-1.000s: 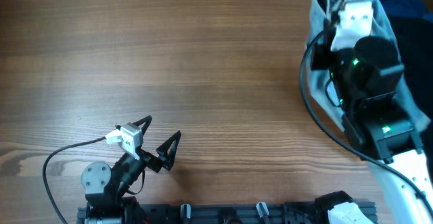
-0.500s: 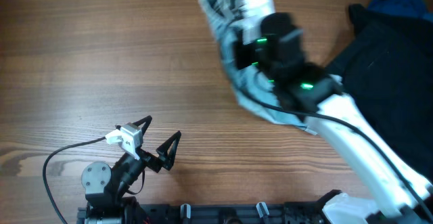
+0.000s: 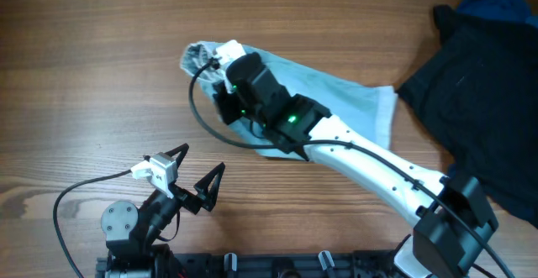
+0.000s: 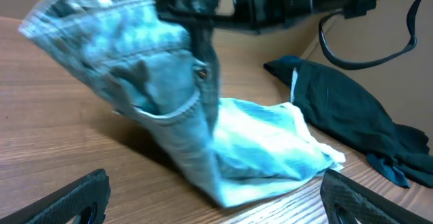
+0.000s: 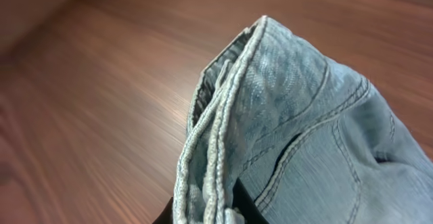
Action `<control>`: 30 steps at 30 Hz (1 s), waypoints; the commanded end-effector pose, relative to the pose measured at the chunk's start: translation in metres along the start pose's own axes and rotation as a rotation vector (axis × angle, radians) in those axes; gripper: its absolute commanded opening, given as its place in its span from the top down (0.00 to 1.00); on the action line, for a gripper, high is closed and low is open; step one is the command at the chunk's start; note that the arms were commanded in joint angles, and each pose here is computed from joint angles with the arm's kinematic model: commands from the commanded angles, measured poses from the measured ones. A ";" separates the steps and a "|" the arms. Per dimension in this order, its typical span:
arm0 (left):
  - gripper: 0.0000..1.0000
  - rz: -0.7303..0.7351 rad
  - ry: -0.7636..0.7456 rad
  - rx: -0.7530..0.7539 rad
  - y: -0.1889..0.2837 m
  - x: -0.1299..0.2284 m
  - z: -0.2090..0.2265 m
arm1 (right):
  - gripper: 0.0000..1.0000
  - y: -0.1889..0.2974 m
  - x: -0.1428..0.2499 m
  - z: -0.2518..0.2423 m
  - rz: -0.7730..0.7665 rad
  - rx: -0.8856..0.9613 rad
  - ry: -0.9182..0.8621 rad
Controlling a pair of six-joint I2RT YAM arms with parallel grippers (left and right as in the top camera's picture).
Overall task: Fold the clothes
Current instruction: 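Lift the jeans and drag them left onto the open table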
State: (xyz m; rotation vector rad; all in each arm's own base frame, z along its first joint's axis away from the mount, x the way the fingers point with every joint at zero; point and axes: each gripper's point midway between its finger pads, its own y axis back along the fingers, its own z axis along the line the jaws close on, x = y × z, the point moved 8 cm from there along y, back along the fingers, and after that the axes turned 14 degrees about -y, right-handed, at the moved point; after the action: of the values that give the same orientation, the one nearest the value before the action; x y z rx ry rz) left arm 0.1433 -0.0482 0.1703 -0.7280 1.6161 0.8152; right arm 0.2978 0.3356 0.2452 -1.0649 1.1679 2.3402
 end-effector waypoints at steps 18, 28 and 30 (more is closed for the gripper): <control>0.00 0.005 0.012 0.019 -0.001 0.003 -0.001 | 0.32 -0.004 0.003 0.026 0.040 -0.158 -0.048; 0.00 0.005 0.012 0.019 -0.001 0.003 -0.001 | 0.28 0.022 -0.048 -0.026 -0.206 0.111 -0.084; 0.00 0.005 0.012 0.019 -0.001 0.003 -0.001 | 0.26 0.039 -0.064 -0.047 -0.264 0.195 -0.096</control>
State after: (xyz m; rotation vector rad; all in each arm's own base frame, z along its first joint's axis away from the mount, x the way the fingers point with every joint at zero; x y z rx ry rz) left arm 0.1433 -0.0482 0.1703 -0.7280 1.6161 0.8152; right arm 0.3181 0.3245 0.2512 -0.9758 1.1091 2.2781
